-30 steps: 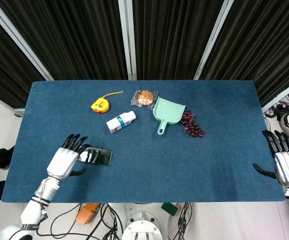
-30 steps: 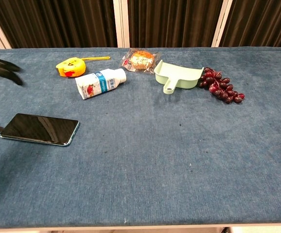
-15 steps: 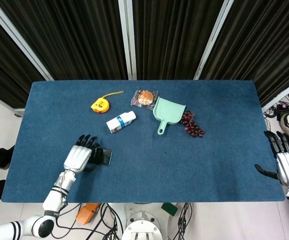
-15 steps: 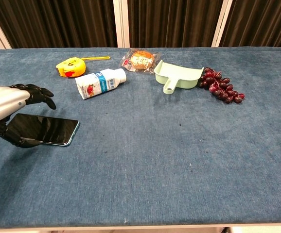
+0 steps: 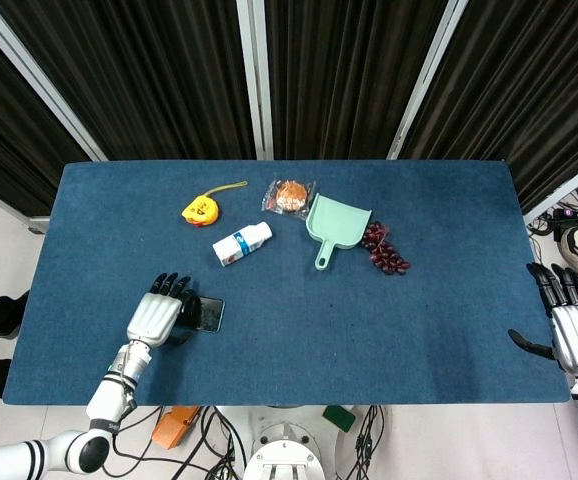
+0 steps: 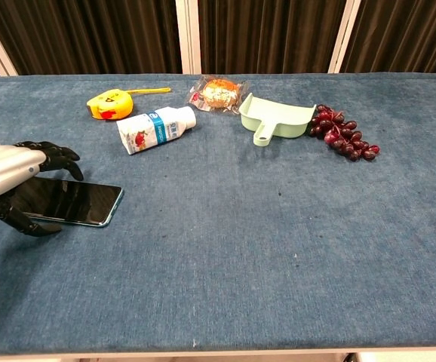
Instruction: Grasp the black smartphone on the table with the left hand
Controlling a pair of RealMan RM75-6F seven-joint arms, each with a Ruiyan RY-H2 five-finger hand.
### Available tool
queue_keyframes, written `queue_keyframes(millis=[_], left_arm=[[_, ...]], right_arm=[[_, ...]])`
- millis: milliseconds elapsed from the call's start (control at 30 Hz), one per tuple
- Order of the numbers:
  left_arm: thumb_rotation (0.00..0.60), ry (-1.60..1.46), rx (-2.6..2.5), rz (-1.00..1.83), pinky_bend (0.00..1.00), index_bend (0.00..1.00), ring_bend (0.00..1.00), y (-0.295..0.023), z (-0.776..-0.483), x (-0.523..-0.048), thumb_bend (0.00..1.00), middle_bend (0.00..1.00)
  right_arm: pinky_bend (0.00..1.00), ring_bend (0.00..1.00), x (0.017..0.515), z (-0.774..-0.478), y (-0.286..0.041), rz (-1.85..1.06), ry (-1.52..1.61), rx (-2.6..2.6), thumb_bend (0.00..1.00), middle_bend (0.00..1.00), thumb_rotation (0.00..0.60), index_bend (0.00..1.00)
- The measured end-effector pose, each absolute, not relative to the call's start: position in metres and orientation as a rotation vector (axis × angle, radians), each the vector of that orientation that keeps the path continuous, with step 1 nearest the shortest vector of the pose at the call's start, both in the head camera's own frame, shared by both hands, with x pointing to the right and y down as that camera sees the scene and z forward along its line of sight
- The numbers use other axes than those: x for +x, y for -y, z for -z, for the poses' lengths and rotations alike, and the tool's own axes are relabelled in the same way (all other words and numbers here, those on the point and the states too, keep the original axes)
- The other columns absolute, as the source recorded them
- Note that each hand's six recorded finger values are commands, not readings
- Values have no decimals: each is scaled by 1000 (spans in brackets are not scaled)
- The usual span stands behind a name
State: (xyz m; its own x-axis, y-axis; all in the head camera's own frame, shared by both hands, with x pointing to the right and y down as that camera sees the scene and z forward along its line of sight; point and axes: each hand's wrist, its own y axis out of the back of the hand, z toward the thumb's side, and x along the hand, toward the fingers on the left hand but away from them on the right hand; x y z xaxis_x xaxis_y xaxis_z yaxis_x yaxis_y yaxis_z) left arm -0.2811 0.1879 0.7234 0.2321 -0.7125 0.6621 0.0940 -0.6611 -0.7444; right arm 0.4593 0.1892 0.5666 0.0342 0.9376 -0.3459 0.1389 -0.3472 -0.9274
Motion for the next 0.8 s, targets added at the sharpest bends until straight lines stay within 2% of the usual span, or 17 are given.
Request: queue_keyframes(millis=[300,433,633,800], left_arm=[[600,-552,-1837,1534,0,262,0,-188,-732,-282,221,58],[600,-555,-1840,1535,0,327,0,-186,-736,-281,260,58],[600,-591,-1857,1536,0,480,0,-183,-741,-283,447,87],[600,-621,-1877,1520,0,516,0,-180,-736,-285,512,102]], right_arm=[[38,0,460,-566,-189,-1389,1121,-1580,274,140,600,74],[38,0,460,-565,-190,-1389,1124,-1579,274,140,600,74],[38,0,461,-565,-191,-1391,1127,-1577,274,140,600,75],[38,0,460,-564,-191,-1390,1127,-1576,274,140,600,76]])
